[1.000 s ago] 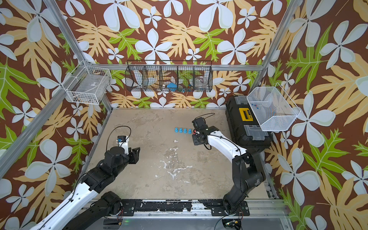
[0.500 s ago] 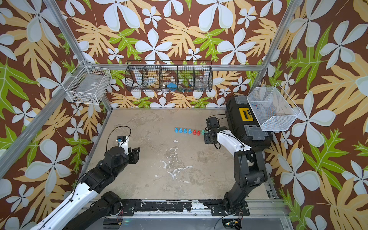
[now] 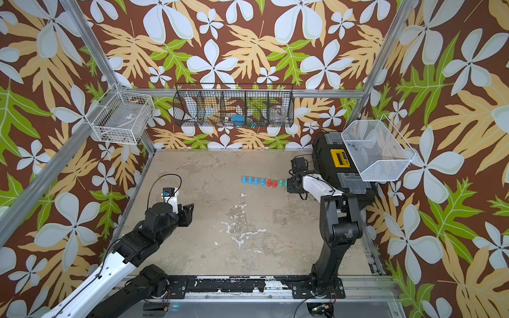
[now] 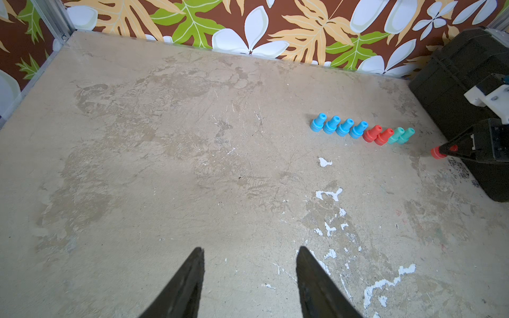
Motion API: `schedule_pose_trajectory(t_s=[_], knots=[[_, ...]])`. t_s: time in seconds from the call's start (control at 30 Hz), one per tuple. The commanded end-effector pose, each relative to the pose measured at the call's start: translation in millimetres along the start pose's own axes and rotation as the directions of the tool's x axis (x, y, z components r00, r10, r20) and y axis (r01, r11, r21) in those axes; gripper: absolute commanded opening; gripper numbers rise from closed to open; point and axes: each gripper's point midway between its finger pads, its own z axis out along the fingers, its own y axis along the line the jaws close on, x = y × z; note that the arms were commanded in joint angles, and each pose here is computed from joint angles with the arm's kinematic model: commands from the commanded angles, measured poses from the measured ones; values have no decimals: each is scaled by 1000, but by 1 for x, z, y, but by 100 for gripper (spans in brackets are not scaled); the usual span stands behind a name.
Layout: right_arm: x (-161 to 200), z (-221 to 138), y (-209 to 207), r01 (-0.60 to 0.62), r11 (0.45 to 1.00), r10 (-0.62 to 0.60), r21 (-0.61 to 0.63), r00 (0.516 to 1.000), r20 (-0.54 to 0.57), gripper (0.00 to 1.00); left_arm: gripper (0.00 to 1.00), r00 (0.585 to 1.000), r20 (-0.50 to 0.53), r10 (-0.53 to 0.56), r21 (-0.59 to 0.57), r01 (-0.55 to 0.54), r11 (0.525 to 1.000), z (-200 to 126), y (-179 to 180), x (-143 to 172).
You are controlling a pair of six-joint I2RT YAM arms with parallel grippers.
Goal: Close the stamp cap
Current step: Place the stamp at the center of the board.
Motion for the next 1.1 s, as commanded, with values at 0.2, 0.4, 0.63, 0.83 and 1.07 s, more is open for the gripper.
schedule_pose_trajectory(t_s=[0.2, 0.4, 0.63, 0.83, 1.07], knots=[[-22, 9, -1, 1, 999, -1, 32, 1000, 6, 17, 56, 1000, 2, 6, 0, -6, 1000, 2, 0, 0], [-30, 17, -2, 6, 999, -6, 43, 1000, -3, 17, 56, 1000, -4, 8, -3, -8, 1000, 3, 0, 1], [-32, 28, -4, 2, 999, -2, 49, 1000, -12, 17, 56, 1000, -5, 8, -4, -8, 1000, 3, 0, 1], [-29, 37, -2, 2, 999, -1, 41, 1000, -30, 17, 56, 1000, -5, 10, -5, -10, 1000, 4, 0, 1], [-31, 39, 0, 1, 999, 0, 36, 1000, -30, 17, 56, 1000, -10, 11, -6, -11, 1000, 4, 0, 2]])
